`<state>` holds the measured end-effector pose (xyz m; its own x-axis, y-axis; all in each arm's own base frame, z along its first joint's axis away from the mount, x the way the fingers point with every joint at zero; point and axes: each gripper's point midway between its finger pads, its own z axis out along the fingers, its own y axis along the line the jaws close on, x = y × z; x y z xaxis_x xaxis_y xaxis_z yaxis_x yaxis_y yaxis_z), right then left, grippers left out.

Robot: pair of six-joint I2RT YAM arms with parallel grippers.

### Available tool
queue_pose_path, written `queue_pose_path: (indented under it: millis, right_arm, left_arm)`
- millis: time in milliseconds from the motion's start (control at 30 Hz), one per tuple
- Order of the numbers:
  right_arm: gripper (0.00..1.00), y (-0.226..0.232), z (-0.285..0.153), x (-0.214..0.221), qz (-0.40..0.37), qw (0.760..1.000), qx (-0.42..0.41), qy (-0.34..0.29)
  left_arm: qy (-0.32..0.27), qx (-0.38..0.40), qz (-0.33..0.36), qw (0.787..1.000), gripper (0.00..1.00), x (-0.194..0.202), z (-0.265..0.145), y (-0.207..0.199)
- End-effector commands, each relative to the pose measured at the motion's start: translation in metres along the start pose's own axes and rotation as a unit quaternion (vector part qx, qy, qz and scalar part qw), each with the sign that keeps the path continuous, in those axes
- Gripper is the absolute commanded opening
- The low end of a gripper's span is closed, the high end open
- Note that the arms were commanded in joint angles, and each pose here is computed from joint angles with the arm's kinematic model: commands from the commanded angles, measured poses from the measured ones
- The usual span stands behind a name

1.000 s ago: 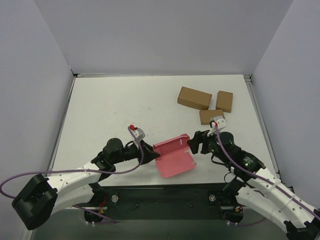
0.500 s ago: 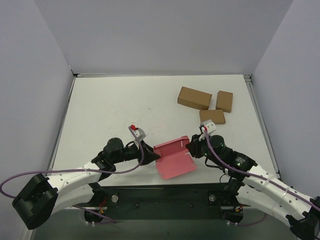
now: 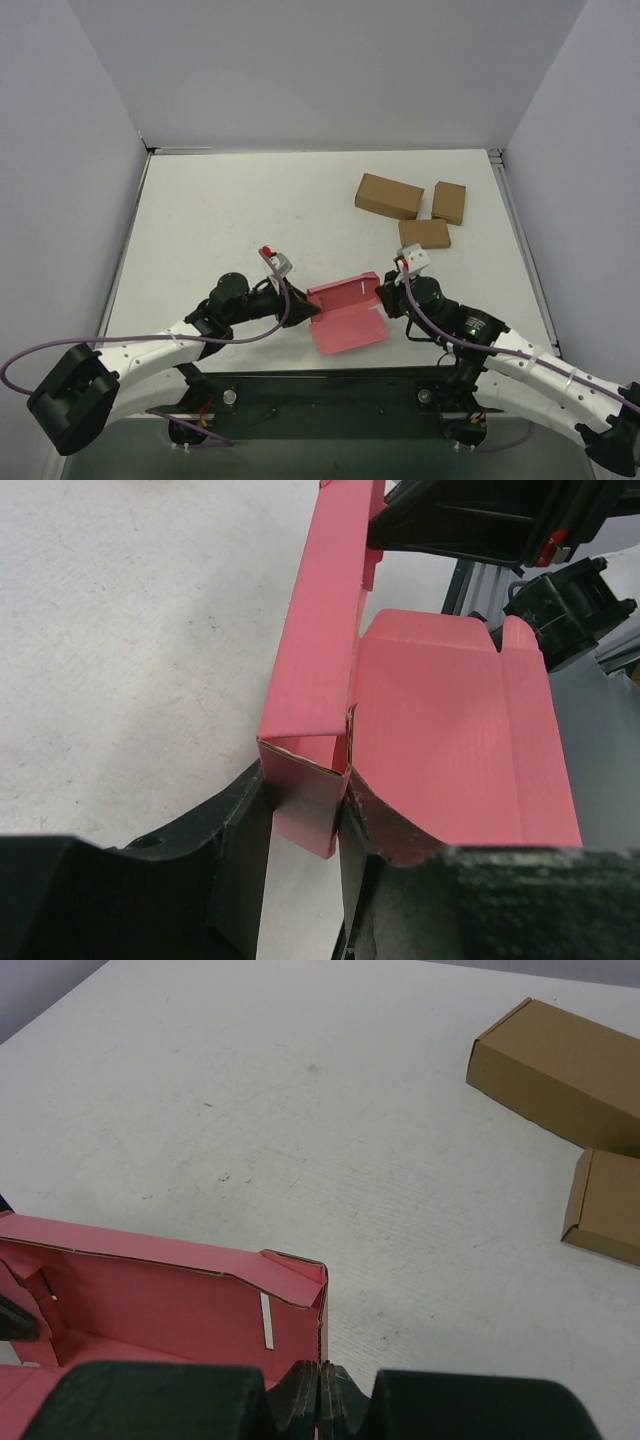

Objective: Fold the paper box

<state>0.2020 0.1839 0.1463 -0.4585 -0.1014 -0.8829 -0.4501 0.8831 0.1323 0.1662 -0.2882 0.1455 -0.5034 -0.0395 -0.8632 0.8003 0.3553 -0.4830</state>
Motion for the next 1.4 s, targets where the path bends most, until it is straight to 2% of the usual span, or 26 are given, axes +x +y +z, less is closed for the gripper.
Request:
queue_pose_path:
  millis: [0,200,333,367,400,467,500,567,600,700,733,800,900,1033,1200,1367]
  right_arm:
    - [0.00,0.012,0.000,-0.015,0.008,0.999,0.001,-0.043]
    - [0.00,0.020,-0.001,-0.017,-0.010,0.998,0.017,-0.055]
    - [0.00,0.010,0.001,-0.018,0.018,0.997,0.058,-0.055]
    - [0.03,0.006,-0.001,-0.014,0.019,0.996,0.070,-0.047]
    - [0.14,0.001,-0.002,-0.012,0.024,0.995,0.081,-0.043]
    - [0.27,-0.003,-0.007,-0.016,0.054,0.993,0.093,-0.052]
    - [0.40,-0.004,-0.009,-0.018,0.065,0.992,0.097,-0.055]
    - [0.50,-0.004,-0.015,-0.018,0.088,0.990,0.095,-0.051]
    - [0.58,0.000,-0.017,-0.021,0.090,0.991,0.085,-0.052]
    - [0.69,0.027,-0.023,-0.027,0.042,0.998,0.007,-0.040]
    - [0.70,0.033,-0.024,-0.025,0.021,0.999,-0.010,-0.026]
    - [0.71,0.045,-0.036,-0.030,-0.027,0.998,-0.050,0.004]
    - [0.70,0.051,-0.046,-0.018,-0.098,0.991,-0.074,0.057]
    - [0.70,0.059,-0.052,-0.012,-0.169,0.978,-0.086,0.086]
    - [0.68,0.073,-0.052,0.001,-0.231,0.962,-0.100,0.108]
    - [0.64,0.073,-0.046,0.003,-0.282,0.951,-0.069,0.103]
  left_arm:
    - [-0.032,-0.019,0.009,0.999,0.23,-0.028,0.009,0.003]
    - [-0.030,-0.050,-0.001,0.998,0.24,-0.026,0.011,0.016]
    - [-0.031,-0.063,0.005,0.998,0.18,-0.019,0.009,0.023]
    - [-0.029,-0.069,0.008,0.997,0.16,-0.016,0.009,0.026]
    - [-0.028,-0.078,0.016,0.996,0.15,-0.015,0.008,0.031]
    - [-0.024,-0.083,0.023,0.996,0.14,-0.009,0.006,0.034]
    - [-0.024,-0.085,0.029,0.996,0.14,-0.007,0.006,0.036]
    - [-0.021,-0.077,0.037,0.996,0.14,-0.004,0.006,0.035]
    - [-0.017,-0.071,0.046,0.996,0.14,-0.003,0.007,0.034]
    - [0.000,-0.025,0.050,0.998,0.14,0.001,0.010,0.019]
    - [0.014,0.013,0.049,0.999,0.14,0.004,0.010,0.005]
    - [0.031,0.038,0.036,0.998,0.14,0.008,0.011,-0.004]
    - [0.042,0.080,0.016,0.996,0.14,0.010,0.007,-0.022]
    - [0.056,0.117,-0.009,0.991,0.14,0.007,0.004,-0.039]
    - [0.063,0.166,-0.031,0.984,0.14,-0.001,0.000,-0.060]
    - [0.064,0.179,-0.039,0.981,0.14,-0.005,-0.002,-0.068]
